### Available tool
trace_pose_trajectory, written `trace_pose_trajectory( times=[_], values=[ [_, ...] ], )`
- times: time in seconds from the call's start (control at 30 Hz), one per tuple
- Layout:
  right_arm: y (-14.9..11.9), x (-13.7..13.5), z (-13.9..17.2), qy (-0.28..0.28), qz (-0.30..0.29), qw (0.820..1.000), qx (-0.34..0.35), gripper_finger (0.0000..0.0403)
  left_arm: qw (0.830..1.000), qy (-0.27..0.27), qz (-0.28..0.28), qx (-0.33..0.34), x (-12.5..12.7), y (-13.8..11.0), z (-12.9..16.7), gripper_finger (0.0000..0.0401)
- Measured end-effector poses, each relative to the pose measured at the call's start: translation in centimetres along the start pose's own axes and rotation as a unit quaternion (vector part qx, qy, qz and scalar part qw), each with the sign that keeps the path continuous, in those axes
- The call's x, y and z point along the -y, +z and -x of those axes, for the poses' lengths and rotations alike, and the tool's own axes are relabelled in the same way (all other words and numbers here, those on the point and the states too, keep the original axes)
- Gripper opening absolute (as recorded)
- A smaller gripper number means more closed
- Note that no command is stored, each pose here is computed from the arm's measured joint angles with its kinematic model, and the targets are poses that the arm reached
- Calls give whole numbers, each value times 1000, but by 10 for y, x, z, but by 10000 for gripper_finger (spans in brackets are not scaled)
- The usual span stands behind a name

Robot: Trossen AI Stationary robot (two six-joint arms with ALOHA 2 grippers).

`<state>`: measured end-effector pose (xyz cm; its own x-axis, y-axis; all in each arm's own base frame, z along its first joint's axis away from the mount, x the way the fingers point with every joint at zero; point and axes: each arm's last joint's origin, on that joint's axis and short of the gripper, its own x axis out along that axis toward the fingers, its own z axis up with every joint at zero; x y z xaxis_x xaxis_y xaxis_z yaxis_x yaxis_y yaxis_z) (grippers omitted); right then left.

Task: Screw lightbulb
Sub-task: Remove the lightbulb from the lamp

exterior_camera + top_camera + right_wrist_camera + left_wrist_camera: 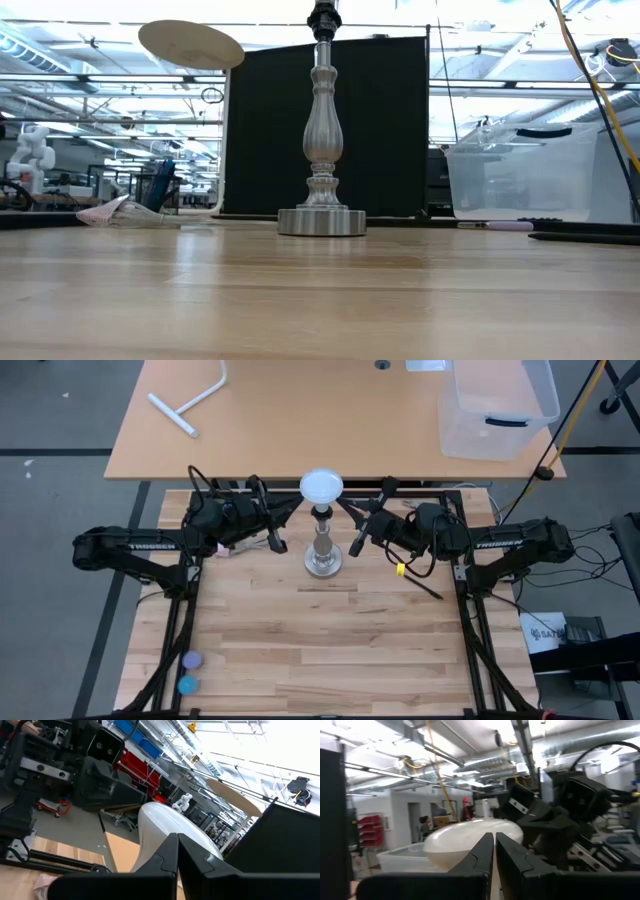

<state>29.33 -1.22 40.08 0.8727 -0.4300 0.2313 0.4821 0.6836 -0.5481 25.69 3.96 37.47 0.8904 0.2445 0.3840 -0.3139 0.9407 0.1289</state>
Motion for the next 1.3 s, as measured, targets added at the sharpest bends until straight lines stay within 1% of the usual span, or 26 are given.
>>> trace_pose_trajectory(
  times=[0.17,0.3,0.37,0.47,0.63,0.67,0.77,0.93,1.03,1.13,1.3],
  values=[
    [-1,0,0,-10,-4,1000,-14,0,999,-34,4,-2,2,-1,0,25],
    [-3,2,0,-38,-2,998,-42,0,998,-69,11,1,5,-2,0,25],
    [-4,3,1,-58,2,997,-59,0,997,-72,1,3,6,-1,1,25],
    [-6,4,1,-84,13,993,-85,0,999,-43,-21,6,6,4,3,25],
    [-3,1,3,-75,22,994,-82,0,997,55,-49,-8,-2,7,5,25],
    [-2,0,3,-74,22,994,-79,0,996,68,-51,-11,-4,6,5,25],
    [2,-2,5,-70,26,995,-70,0,995,84,-44,-8,-10,7,4,25],
    [7,-5,8,-67,27,996,-56,0,995,100,-26,-11,-19,4,4,25],
    [7,-4,7,-68,30,996,-56,0,996,86,-19,-12,-19,2,1,25],
    [4,-1,5,-68,26,996,-54,0,998,58,-11,-17,-16,0,-7,25],
    [2,2,4,-78,21,995,-59,0,997,53,-16,-59,-16,3,-23,25]
  ],
)
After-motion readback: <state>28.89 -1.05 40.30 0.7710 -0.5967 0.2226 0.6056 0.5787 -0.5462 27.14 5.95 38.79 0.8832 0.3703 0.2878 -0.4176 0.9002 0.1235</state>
